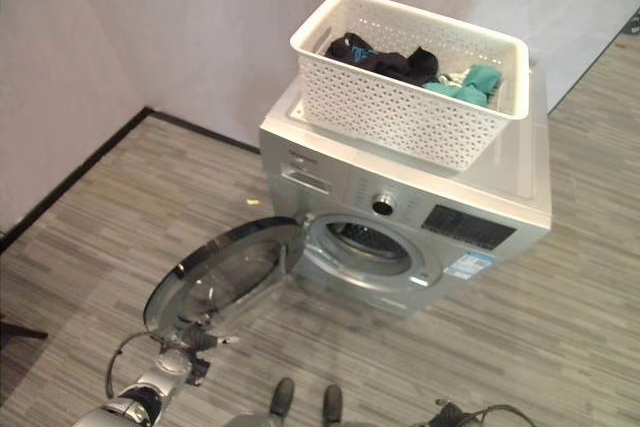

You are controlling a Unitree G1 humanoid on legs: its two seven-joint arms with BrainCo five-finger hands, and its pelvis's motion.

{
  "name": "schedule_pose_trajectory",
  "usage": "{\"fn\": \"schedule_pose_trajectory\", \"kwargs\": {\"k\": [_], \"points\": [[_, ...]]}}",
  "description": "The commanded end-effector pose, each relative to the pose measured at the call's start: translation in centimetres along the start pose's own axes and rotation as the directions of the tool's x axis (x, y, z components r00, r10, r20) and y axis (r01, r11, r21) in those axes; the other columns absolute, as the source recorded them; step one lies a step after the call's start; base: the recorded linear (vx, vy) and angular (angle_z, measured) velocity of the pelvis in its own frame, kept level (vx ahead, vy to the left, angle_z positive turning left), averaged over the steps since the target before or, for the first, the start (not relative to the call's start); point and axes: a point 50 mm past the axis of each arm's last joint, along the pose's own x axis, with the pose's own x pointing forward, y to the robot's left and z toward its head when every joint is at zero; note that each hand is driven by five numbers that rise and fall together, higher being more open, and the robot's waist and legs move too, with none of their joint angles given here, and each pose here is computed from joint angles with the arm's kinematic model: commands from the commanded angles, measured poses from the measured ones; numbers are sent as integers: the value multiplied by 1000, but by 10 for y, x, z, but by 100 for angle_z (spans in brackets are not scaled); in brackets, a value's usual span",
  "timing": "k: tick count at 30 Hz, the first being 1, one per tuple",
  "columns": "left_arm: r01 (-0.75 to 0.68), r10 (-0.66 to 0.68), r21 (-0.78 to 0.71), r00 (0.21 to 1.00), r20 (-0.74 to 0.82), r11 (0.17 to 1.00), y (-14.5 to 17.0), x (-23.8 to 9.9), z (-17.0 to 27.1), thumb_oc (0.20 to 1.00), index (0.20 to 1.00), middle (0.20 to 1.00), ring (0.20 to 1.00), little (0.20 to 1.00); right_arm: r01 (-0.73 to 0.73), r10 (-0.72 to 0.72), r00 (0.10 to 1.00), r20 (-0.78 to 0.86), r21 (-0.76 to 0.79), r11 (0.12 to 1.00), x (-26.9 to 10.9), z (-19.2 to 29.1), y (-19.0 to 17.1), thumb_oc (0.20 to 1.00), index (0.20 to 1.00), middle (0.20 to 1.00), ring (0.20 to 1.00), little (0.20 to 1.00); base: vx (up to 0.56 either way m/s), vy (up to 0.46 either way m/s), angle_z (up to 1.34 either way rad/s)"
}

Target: Grab the laundry basket,head to the washer,open it,put in the laundry and shut it.

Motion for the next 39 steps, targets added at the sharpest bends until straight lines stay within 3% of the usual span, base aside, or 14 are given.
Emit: {"fn": "schedule_pose_trajectory", "kwargs": {"k": [1,7,14,21,26,30,33,34,36,37,38,39], "points": [[-66,64,50,997,36,997,18,7,19,1000,1000,1000,1000,1000,13,-13,1000,7,-1,1000,-1,-4,-3,1000,1000,1000,1000,1000,0,0,0],[-53,54,-16,998,26,998,7,4,11,1000,1000,1000,1000,1000,44,-43,998,-35,40,998,-2,-17,-5,1000,1000,1000,1000,1000,0,0,0],[89,-89,7,992,-86,996,-33,-12,-31,1000,1000,1000,1000,1000,116,-98,989,-108,171,979,-7,-41,-20,1000,1000,1000,1000,1000,15,-3,0],[191,-173,9,904,-390,981,-49,-50,-118,1000,1000,1000,1000,1000,265,-196,962,-190,465,845,-18,-72,-57,1000,1000,1000,1000,1000,33,-18,-2],[177,-177,-42,885,-430,983,-49,-59,-132,1000,1000,1000,1000,1000,288,-219,957,-189,589,755,-20,-75,-63,1000,1000,1000,1000,1000,2,-7,0],[144,-157,-64,897,-413,988,-44,-56,-129,1000,1000,1000,1000,1000,291,-248,956,-156,591,752,-20,-68,-73,1000,1000,1000,1000,1000,0,0,0],[94,-115,-74,918,-379,993,-32,-50,-123,1000,1000,1000,1000,1000,378,-397,915,-76,507,774,-32,-53,-129,1000,1000,1000,1000,1000,0,0,0],[95,-116,-74,918,-379,993,-32,-50,-123,1000,1000,1000,1000,1000,379,-397,915,-76,507,774,-33,-53,-129,1000,1000,1000,1000,1000,0,0,0],[86,-107,-72,920,-376,994,-28,-50,-125,1000,1000,1000,1000,1000,478,-526,850,-25,455,751,-54,-48,-178,1000,1000,1000,1000,1000,0,0,0],[88,-111,-80,922,-371,993,-25,-51,-126,1000,1000,1000,1000,1000,587,-655,755,15,429,687,-83,-41,-228,1000,1000,1000,1000,1000,8,-15,4],[89,-113,-80,922,-370,993,-26,-51,-126,1000,1000,1000,1000,1000,588,-656,755,14,428,686,-84,-41,-228,1000,1000,1000,1000,1000,0,0,0],[98,-120,-77,920,-372,992,-26,-52,-128,1000,1000,1000,1000,1000,680,-762,642,81,399,615,-116,-27,-269,1000,1000,1000,1000,1000,0,0,0]]}}
